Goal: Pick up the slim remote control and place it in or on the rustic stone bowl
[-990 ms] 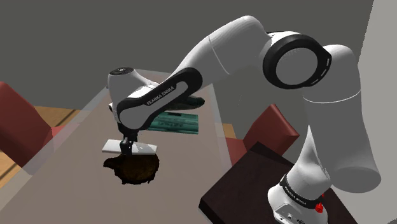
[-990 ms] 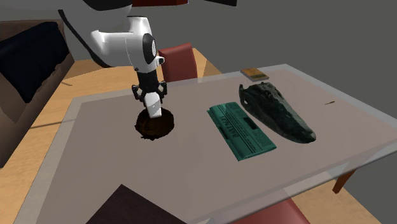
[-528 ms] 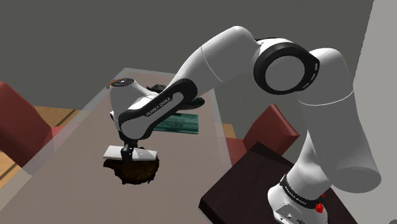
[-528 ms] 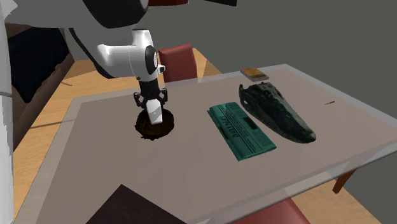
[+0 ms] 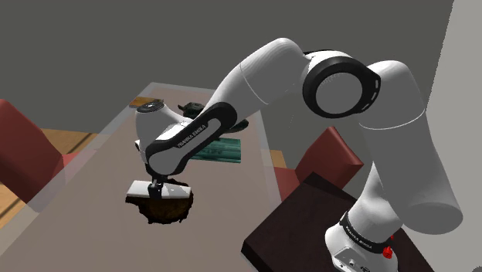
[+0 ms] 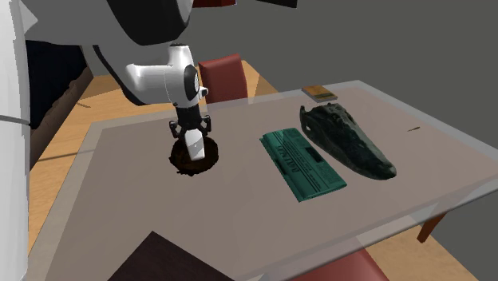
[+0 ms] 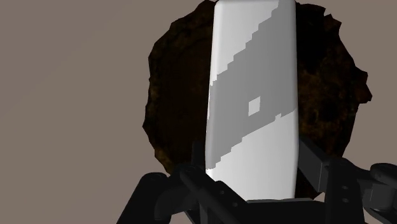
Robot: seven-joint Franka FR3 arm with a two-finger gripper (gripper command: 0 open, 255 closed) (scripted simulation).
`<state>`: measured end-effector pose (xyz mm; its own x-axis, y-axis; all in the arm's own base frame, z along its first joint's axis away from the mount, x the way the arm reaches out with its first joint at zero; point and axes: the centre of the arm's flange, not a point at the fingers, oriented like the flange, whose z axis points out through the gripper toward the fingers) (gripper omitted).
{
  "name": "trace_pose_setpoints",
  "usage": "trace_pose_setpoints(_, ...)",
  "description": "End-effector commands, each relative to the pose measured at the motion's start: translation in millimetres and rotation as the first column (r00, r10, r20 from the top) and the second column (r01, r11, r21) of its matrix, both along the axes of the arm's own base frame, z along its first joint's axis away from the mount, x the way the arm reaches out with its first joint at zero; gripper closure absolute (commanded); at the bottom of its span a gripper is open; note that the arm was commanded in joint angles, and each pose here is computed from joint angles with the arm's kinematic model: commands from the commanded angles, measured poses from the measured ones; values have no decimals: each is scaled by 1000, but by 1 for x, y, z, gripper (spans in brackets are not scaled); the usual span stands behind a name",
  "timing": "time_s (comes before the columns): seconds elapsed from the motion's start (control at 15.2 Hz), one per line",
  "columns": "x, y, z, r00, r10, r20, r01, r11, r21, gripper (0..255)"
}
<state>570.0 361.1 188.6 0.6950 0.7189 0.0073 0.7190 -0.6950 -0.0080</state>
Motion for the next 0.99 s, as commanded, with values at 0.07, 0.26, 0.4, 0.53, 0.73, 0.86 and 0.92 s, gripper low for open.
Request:
trace_pose_setpoints(0.07, 0, 0, 0, 1000, 0, 0, 0, 1000, 0, 255)
trace_pose_setpoints(0.26, 0, 0, 0, 1000, 0, 0, 0, 1000, 0, 0)
trace_pose_setpoints(0.4, 0, 0, 0, 1000, 0, 0, 0, 1000, 0, 0)
trace_pose_setpoints(0.53, 0, 0, 13, 1000, 0, 0, 0, 1000, 0, 0)
trace_pose_setpoints(0.73, 0, -1, 50, 1000, 0, 0, 0, 1000, 0, 0)
trace_pose_setpoints(0.86, 0, -1, 50, 1000, 0, 0, 0, 1000, 0, 0)
trace_pose_setpoints(0.92, 0, -1, 50, 1000, 0, 0, 0, 1000, 0, 0)
